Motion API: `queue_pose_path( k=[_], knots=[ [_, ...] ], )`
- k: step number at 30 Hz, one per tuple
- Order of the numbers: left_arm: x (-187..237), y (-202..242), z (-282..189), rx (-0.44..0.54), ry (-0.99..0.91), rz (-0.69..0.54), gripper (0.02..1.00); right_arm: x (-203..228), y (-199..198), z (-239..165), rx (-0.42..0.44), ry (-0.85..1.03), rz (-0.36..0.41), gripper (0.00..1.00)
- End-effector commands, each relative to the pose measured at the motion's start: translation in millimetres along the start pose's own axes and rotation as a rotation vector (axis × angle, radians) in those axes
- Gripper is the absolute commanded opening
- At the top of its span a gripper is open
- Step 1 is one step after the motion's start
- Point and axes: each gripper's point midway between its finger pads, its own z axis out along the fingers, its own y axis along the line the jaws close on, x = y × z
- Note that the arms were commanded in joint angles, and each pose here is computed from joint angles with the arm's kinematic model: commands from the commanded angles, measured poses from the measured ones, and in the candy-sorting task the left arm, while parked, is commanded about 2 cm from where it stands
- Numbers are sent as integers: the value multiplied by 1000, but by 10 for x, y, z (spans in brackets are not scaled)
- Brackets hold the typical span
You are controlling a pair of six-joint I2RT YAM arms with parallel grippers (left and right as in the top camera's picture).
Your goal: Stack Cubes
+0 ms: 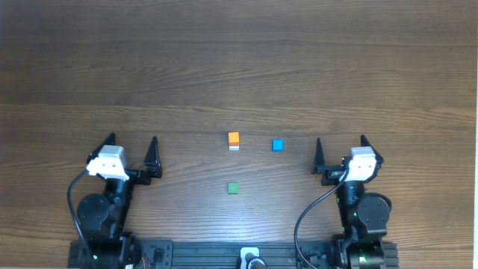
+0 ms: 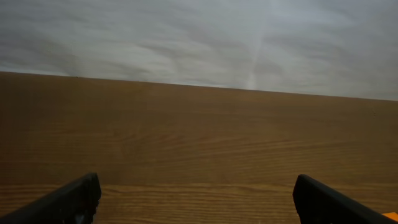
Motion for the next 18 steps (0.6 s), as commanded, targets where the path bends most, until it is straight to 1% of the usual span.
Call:
queue_pose_path(
  k=[1, 3, 6, 10, 11, 12, 14, 18],
  knots=[
    [16, 28, 3, -12, -5, 18, 1000, -29, -8, 1, 3, -17, 139, 993],
    [14, 28, 3, -12, -6, 18, 1000, -105, 77, -10, -50, -29, 152, 991],
    [16, 28, 3, -12, -5, 18, 998, -355, 186, -43, -120, -44, 150, 993],
    [16, 28, 3, -12, -5, 18, 998, -678, 252, -35, -165, 9, 153, 993],
    [16, 29, 3, -12, -5, 18, 1000, -736, 269, -20, -175, 43, 156, 993],
    [14, 28, 3, -12, -6, 18, 1000, -811, 290, 21, -187, 121, 165, 993],
    [16, 28, 3, -12, -5, 18, 1000, -853, 329, 71, -208, 211, 176, 991],
    [16, 28, 3, -12, -5, 18, 998, -864, 484, 160, -289, 411, 219, 993]
  ],
)
